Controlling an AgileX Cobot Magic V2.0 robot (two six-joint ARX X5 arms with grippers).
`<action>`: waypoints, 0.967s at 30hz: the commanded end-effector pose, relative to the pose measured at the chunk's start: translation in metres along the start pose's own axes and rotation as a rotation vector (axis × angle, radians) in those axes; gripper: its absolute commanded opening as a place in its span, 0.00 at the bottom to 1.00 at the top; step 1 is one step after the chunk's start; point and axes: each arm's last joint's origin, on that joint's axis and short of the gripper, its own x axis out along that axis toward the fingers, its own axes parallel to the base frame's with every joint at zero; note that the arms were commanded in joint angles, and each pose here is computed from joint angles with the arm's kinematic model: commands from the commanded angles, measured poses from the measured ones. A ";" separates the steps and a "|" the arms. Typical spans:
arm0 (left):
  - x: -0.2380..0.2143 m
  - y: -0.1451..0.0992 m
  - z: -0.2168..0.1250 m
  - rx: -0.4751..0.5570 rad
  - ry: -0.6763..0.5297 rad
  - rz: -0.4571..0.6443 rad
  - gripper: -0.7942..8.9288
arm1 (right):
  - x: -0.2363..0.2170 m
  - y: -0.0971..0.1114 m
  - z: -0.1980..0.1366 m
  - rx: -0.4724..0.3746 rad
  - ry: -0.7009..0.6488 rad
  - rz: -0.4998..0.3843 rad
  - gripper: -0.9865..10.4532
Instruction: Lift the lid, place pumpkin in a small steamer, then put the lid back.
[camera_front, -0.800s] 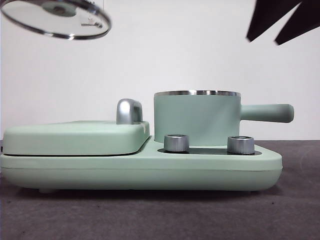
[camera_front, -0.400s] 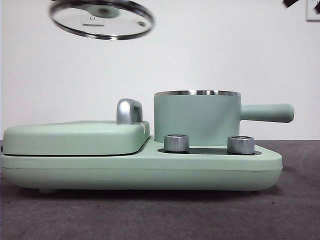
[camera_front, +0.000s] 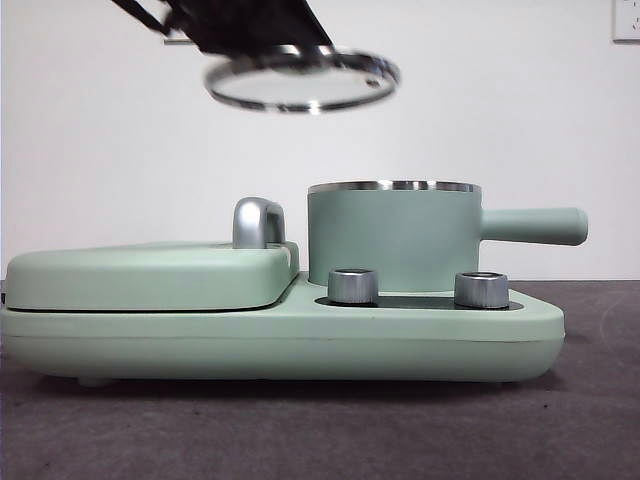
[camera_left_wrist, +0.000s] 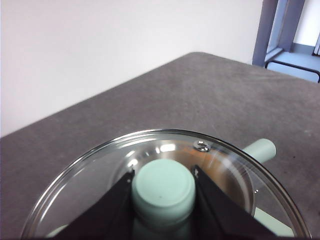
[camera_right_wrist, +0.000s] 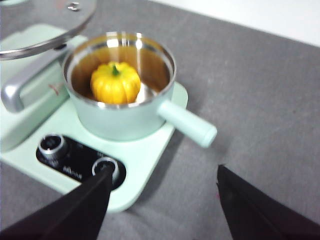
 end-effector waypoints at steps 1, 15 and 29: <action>0.014 -0.004 0.011 0.011 -0.075 -0.016 0.09 | -0.001 0.001 0.001 0.011 -0.001 0.002 0.37; 0.072 -0.014 0.006 0.024 -0.068 -0.055 0.09 | 0.000 0.001 0.001 0.015 -0.001 0.009 0.37; 0.109 -0.014 -0.006 0.048 -0.075 -0.070 0.09 | 0.000 0.001 -0.002 0.011 0.029 0.007 0.37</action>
